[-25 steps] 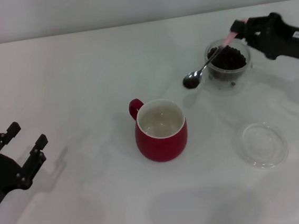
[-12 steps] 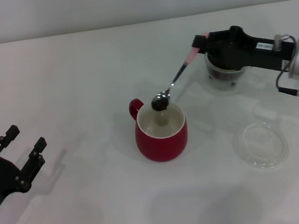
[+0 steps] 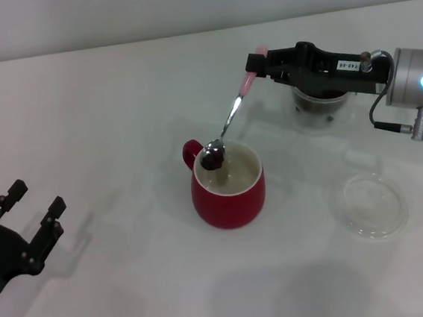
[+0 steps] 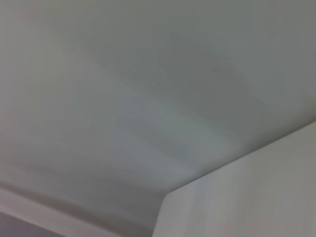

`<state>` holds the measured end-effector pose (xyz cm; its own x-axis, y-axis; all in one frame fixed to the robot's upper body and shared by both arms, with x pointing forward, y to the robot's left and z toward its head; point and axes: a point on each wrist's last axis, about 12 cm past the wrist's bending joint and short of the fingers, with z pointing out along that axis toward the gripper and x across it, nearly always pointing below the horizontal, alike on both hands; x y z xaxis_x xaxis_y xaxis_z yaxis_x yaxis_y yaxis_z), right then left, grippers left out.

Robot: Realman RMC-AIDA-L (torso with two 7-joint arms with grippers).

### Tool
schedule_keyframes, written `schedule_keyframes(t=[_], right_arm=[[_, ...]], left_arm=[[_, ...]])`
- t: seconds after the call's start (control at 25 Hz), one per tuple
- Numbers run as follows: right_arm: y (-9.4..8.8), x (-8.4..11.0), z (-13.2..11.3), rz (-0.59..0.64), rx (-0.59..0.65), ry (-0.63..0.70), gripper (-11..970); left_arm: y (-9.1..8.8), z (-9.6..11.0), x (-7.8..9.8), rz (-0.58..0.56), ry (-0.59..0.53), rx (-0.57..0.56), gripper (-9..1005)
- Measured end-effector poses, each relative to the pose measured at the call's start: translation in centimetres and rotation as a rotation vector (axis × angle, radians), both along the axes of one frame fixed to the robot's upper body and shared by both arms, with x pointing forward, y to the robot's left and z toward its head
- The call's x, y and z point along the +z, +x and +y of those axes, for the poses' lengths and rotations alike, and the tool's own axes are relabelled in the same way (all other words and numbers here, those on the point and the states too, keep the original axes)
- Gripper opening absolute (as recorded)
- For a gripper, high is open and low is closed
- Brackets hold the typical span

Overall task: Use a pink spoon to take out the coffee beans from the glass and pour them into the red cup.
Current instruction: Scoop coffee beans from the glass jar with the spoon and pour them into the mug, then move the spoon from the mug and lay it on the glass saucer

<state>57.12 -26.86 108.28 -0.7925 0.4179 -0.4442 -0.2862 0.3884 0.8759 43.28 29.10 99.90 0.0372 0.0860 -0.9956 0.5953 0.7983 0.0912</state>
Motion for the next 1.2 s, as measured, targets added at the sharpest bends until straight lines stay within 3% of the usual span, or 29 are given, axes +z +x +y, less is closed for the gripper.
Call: schedule_keyframes(t=[0.4, 0.6, 1.2], right_arm=[[0.4, 1.0, 0.2, -0.174, 0.075, -0.091, 145], [0.4, 1.4, 1.5, -0.29, 0.176, -0.153, 145], [1.0, 2.4, 1.0, -0.434, 0.18, -0.239, 146]], left_arm=[[0.0, -0.1, 0.0, 0.001, -0.004, -0.002, 593], [-0.1, -0.2, 0.0, 0.002, -0.006, -0.002, 593], [-0.1, -0.3, -0.1, 0.006, -0.002, -0.012, 592]])
